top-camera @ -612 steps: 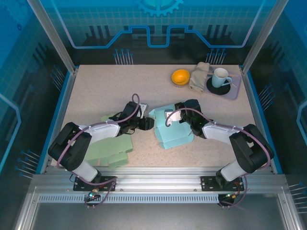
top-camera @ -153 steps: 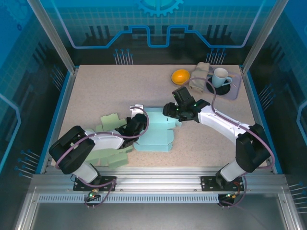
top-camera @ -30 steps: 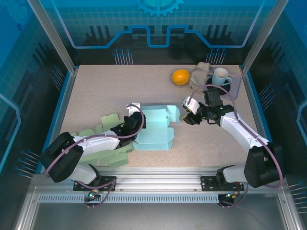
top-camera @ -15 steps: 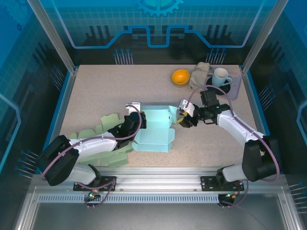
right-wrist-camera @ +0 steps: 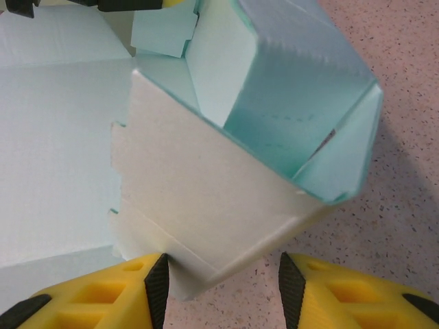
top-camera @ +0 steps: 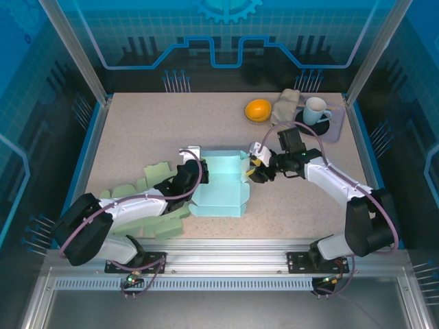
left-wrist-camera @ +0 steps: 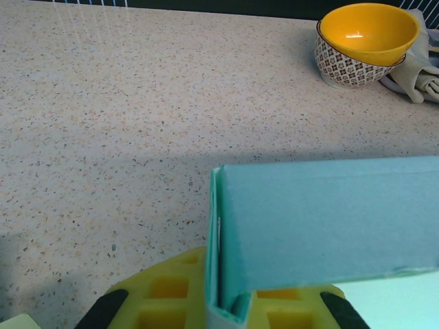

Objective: Fold the paper box

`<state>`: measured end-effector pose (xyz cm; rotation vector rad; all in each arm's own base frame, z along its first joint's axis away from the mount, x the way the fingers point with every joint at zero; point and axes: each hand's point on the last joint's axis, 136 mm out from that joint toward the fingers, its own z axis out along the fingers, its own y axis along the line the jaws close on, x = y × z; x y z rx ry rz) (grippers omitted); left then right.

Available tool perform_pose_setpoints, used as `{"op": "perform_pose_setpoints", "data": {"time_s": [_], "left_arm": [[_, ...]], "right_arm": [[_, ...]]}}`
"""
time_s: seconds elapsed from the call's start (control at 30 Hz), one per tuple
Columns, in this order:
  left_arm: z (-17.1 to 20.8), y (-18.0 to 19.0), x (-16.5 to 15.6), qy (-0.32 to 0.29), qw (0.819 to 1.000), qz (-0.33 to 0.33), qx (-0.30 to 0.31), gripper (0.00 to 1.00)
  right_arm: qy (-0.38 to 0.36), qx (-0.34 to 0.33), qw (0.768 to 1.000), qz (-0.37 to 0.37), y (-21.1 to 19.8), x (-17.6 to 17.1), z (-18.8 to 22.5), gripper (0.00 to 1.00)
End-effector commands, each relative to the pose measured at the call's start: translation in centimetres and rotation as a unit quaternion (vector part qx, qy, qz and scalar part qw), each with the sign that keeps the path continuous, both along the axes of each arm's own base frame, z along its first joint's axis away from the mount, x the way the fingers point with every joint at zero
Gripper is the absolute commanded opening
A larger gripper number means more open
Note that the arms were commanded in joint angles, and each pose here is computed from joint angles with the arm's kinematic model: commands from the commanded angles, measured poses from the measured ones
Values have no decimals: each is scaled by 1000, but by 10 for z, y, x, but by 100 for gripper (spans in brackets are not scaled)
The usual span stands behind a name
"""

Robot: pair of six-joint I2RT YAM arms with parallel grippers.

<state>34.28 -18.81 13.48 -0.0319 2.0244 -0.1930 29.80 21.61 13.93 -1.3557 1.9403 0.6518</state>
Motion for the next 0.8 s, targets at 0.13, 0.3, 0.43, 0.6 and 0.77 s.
{"op": "perform_pose_setpoints", "data": {"time_s": [0.13, 0.3, 0.43, 0.6, 0.77], "left_arm": [[9, -1, 3, -4, 1000, 12, -14, 0], [9, 6, 6, 3, 999, 37, -8, 0], [7, 7, 6, 11, 999, 49, -10, 0], [7, 8, 6, 14, 998, 59, -13, 0], [9, 4, 5, 15, 998, 63, -15, 0]], "right_arm": [[-28, -1, 1000, -1, 22, 8, 13, 48], [-35, 3, 999, -11, 35, 9, 14, 48], [-32, 4, 999, -39, 44, 16, 14, 47], [-38, -24, 995, -89, 52, 31, 4, 46], [-45, -41, 986, -155, 53, 49, -5, 45]]}}
